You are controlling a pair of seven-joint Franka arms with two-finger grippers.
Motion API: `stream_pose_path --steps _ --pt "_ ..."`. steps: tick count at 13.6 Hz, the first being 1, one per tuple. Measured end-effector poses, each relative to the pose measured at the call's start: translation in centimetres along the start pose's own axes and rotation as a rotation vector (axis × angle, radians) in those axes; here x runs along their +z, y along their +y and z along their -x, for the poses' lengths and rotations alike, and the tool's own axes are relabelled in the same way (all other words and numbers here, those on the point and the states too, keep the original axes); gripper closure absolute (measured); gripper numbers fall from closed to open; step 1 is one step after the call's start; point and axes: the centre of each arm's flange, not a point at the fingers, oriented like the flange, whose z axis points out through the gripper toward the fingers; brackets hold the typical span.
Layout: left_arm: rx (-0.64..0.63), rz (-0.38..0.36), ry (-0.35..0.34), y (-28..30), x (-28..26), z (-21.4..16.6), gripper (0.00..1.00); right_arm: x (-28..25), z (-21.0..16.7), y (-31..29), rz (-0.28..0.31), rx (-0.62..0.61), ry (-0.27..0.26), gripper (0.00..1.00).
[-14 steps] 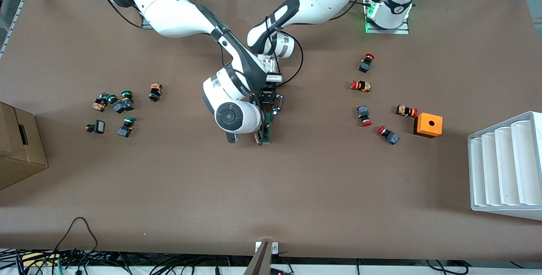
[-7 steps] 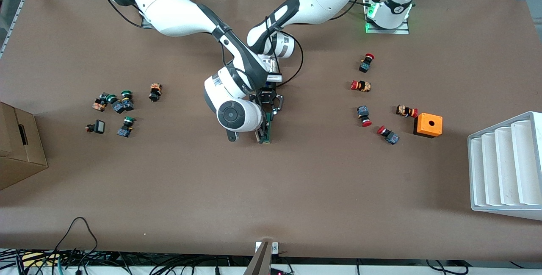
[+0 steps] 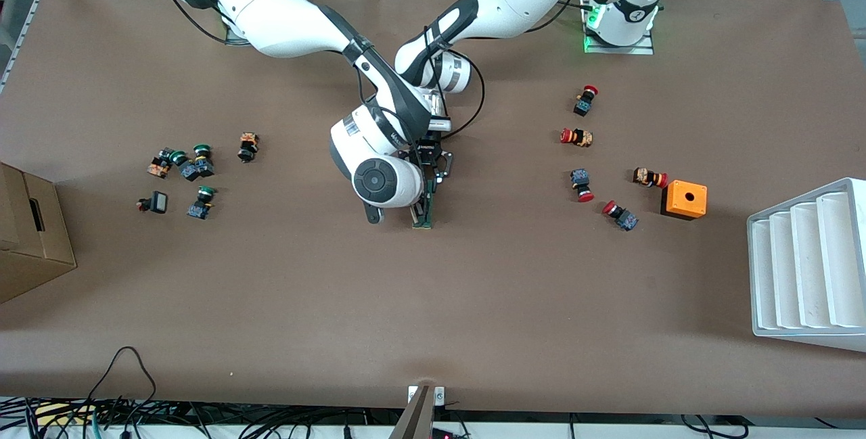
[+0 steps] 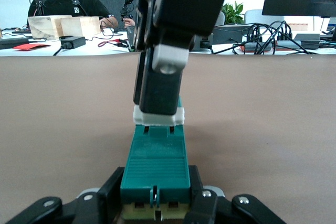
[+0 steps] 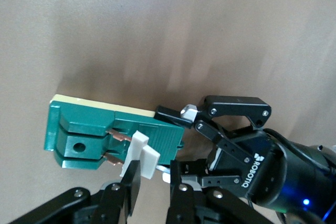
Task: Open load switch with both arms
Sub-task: 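Push the white handle down onto the contacts with the right gripper, then open the right gripper and withdraw the right arm from the switch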
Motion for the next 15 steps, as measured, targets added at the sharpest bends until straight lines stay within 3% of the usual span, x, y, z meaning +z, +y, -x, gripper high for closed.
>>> stream_pose_path --steps 12,14,15 --pt "0.001 0.000 0.001 0.0 0.0 0.0 0.47 1.3 0.0 0.3 -0.026 -0.014 0.025 0.70" --pt "0.001 0.000 0.001 0.0 0.0 0.0 0.47 0.1 0.0 0.2 -0.043 -0.014 0.020 0.67" --pt "0.001 0.000 0.001 0.0 0.0 0.0 0.47 -1.1 -0.1 0.2 -0.053 -0.012 0.016 0.59"
